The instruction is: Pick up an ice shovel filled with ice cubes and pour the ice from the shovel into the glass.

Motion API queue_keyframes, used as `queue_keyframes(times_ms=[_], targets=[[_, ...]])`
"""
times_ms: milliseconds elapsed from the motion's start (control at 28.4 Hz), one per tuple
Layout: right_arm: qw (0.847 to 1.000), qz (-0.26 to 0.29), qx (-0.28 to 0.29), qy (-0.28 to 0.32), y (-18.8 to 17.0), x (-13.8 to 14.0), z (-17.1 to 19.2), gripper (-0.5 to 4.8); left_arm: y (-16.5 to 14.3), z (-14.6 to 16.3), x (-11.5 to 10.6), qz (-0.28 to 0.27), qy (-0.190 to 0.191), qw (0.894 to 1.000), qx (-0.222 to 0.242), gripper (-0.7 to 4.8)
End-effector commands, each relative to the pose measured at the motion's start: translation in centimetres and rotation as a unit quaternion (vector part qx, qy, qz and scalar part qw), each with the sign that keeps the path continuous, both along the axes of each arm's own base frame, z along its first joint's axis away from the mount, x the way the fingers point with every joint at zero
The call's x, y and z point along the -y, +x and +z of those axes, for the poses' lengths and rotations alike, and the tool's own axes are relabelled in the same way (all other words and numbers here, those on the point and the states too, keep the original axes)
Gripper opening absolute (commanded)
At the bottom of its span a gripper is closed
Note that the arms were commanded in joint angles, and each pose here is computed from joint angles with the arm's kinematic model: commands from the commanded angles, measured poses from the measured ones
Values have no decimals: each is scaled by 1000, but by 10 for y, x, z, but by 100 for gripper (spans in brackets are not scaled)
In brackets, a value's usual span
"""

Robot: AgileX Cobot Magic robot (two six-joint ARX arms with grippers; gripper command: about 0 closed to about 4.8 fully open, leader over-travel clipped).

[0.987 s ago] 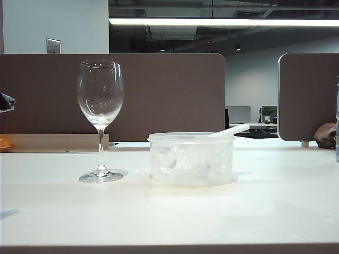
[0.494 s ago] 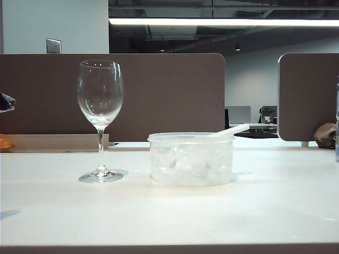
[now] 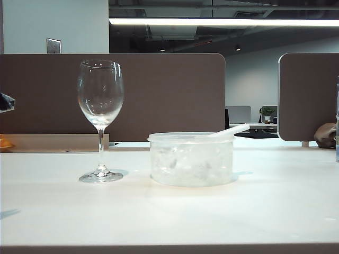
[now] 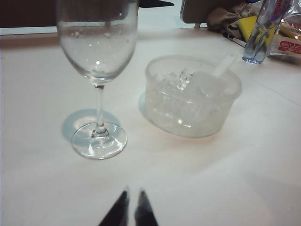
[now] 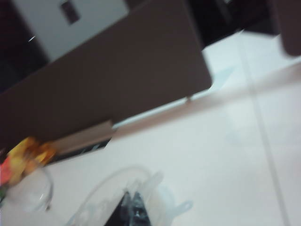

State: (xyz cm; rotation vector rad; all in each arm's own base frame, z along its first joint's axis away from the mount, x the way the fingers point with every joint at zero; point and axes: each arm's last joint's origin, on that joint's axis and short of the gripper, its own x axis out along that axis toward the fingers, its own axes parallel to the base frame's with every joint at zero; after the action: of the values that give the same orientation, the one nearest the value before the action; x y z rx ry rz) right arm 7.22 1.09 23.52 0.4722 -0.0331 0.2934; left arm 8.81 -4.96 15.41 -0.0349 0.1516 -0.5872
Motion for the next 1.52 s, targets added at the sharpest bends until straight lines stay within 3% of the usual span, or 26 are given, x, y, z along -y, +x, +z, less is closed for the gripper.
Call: queue_keyframes(times_ms=[35, 106, 247, 353, 494, 599, 776, 952, 1022, 1269, 1516], targets=[[999, -31, 22, -28, -13, 2, 24, -3, 0, 1, 0, -2, -4, 1000, 5, 29], [999, -32, 28, -30, -20, 3, 37, -3, 0, 1, 0, -2, -4, 1000, 5, 29], [999, -24, -17, -35, -26, 3, 75, -3, 0, 1, 0, -2, -4, 1000, 5, 29], [998, 17, -51, -39, -8, 0, 102, -3, 0, 1, 0, -2, -4, 1000, 5, 29], [990, 85, -108, -38, 23, -6, 110, -3, 0, 1, 0, -2, -4, 1000, 5, 29], [977, 138, -156, -32, 50, -11, 107, -3, 0, 1, 0, -2, -4, 1000, 5, 29], [965, 152, -214, -28, 84, -15, 93, -1, 0, 1, 0, -2, -3, 1000, 5, 29], [963, 153, -219, -28, 110, -17, 85, 3, 0, 1, 0, -2, -3, 1000, 5, 29], [965, 158, -208, -25, 126, -20, 82, 34, 0, 1, 0, -2, -3, 1000, 5, 29], [948, 165, -259, 86, 174, -25, 52, 45, 0, 1, 0, -2, -2, 1000, 5, 29], [940, 165, -246, 170, 191, -27, 15, 45, 0, 1, 0, -2, -2, 1000, 5, 29]])
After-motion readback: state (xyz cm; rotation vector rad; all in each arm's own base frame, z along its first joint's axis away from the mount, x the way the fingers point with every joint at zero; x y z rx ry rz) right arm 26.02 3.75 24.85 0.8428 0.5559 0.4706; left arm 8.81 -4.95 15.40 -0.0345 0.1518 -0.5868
